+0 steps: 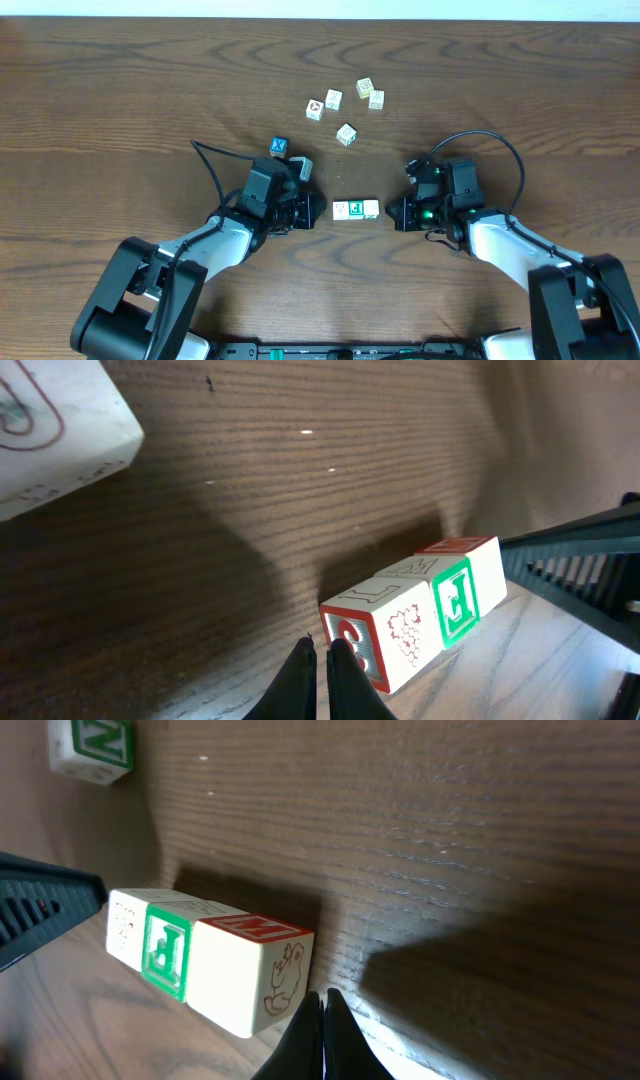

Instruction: Lift 3 blocks

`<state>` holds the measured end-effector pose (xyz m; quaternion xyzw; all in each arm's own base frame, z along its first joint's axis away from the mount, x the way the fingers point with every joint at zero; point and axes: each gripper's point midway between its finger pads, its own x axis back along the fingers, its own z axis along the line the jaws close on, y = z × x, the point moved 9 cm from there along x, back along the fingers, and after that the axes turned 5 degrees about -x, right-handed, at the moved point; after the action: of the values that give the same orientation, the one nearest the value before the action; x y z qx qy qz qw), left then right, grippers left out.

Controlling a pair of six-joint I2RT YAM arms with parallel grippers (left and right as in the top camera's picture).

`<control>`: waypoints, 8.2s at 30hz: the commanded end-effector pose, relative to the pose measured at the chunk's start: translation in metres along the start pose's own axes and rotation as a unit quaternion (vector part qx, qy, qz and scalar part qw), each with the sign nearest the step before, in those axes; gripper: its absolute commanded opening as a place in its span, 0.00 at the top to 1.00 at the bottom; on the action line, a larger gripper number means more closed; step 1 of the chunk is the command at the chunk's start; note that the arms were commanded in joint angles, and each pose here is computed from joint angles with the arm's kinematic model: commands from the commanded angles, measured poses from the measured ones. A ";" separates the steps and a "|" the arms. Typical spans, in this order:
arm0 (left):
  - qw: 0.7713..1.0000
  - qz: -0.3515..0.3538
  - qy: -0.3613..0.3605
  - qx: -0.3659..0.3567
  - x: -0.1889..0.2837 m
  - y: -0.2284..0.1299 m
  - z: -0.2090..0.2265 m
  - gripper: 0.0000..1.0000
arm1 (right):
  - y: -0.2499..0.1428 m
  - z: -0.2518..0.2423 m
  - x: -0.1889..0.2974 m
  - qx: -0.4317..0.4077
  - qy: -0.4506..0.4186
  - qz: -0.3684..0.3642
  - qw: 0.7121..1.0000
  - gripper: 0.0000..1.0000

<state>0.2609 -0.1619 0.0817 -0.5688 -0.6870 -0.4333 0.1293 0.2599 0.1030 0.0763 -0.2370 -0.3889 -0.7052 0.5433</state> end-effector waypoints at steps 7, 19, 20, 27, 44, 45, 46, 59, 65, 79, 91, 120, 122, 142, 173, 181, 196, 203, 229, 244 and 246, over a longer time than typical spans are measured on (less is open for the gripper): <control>1.000 0.005 -0.004 -0.003 -0.003 -0.001 0.000 0.93 | -0.003 0.002 -0.013 -0.001 0.009 0.011 1.000 0.99; 0.999 0.029 0.006 0.012 -0.013 -0.011 0.010 0.93 | -0.003 0.005 -0.014 0.002 0.012 0.008 1.000 0.99; 0.999 0.032 0.004 0.013 -0.014 -0.012 0.010 0.93 | -0.003 0.005 -0.014 0.002 0.012 0.008 1.000 0.99; 0.999 0.024 -0.019 0.013 -0.015 -0.008 0.006 0.92 | -0.001 0.006 -0.014 0.005 0.015 0.003 1.000 0.99; 0.998 0.026 -0.037 0.042 -0.015 -0.007 0.003 0.92 | 0.000 0.008 -0.014 0.009 0.028 0.003 1.000 0.99; 0.998 0.027 -0.040 0.043 -0.014 -0.007 0.002 0.93 | 0.000 0.008 -0.014 0.009 0.028 0.003 1.000 0.99; 0.998 0.029 -0.042 0.047 -0.014 -0.007 0.002 0.92 | 0.000 0.008 -0.014 0.009 0.028 0.003 1.000 0.99; 0.996 0.038 -0.065 0.048 -0.014 -0.007 -0.003 0.93 | 0.000 0.009 -0.014 0.007 0.030 0.004 1.000 0.99; 0.996 0.038 -0.065 0.048 -0.014 -0.007 -0.003 0.93 | -0.004 0.014 -0.017 0.005 0.036 0.013 0.999 0.99; 0.996 0.042 -0.063 0.050 -0.014 -0.009 -0.002 0.92 | -0.010 0.022 -0.020 0.060 0.047 0.026 0.997 0.99; 0.996 0.047 -0.053 0.050 -0.014 -0.011 0.000 0.93 | -0.009 0.022 -0.019 0.063 0.049 0.024 0.997 0.99; 0.997 0.042 -0.053 0.043 -0.016 -0.010 -0.002 0.93 | -0.011 0.023 -0.019 0.064 0.060 0.032 0.996 0.99; 0.997 0.044 -0.055 0.041 -0.016 -0.011 -0.004 0.93 | -0.012 0.023 -0.019 0.062 0.059 0.035 0.996 0.99; 0.996 0.057 -0.064 0.029 -0.020 -0.017 -0.013 0.93 | -0.014 0.025 -0.019 0.003 0.069 0.048 0.996 0.99; 0.996 0.040 -0.083 0.002 -0.012 -0.008 -0.024 0.93 | -0.009 0.034 -0.013 0.060 0.099 0.041 0.992 0.99; 0.996 0.038 -0.084 0.001 -0.011 -0.007 -0.024 0.93 | -0.010 0.035 -0.011 0.057 0.097 0.045 0.993 0.99; 0.996 0.037 -0.085 0.003 -0.011 -0.006 -0.025 0.93 | -0.007 0.043 0.001 0.066 0.100 0.031 0.992 0.99; 0.995 0.034 -0.099 -0.002 -0.011 0.001 -0.031 0.93 | -0.007 0.042 0.001 0.065 0.096 0.032 0.993 0.99; 0.993 0.021 -0.119 -0.016 0.000 0.007 -0.041 0.93 | 0.001 0.046 0.003 0.067 0.088 0.024 0.994 0.99; 0.993 0.022 -0.119 -0.015 0.000 0.007 -0.041 0.93 | 0.003 0.048 0.005 0.063 0.087 0.027 0.994 0.99; 0.993 0.022 -0.119 -0.015 0.000 0.007 -0.041 0.93 | 0.005 0.049 0.005 0.063 0.087 0.027 0.994 0.99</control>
<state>0.2546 -0.1748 0.0887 -0.6026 -0.6908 -0.3849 0.1072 0.2573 0.1174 0.0883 -0.2287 -0.4129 -0.6860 0.5537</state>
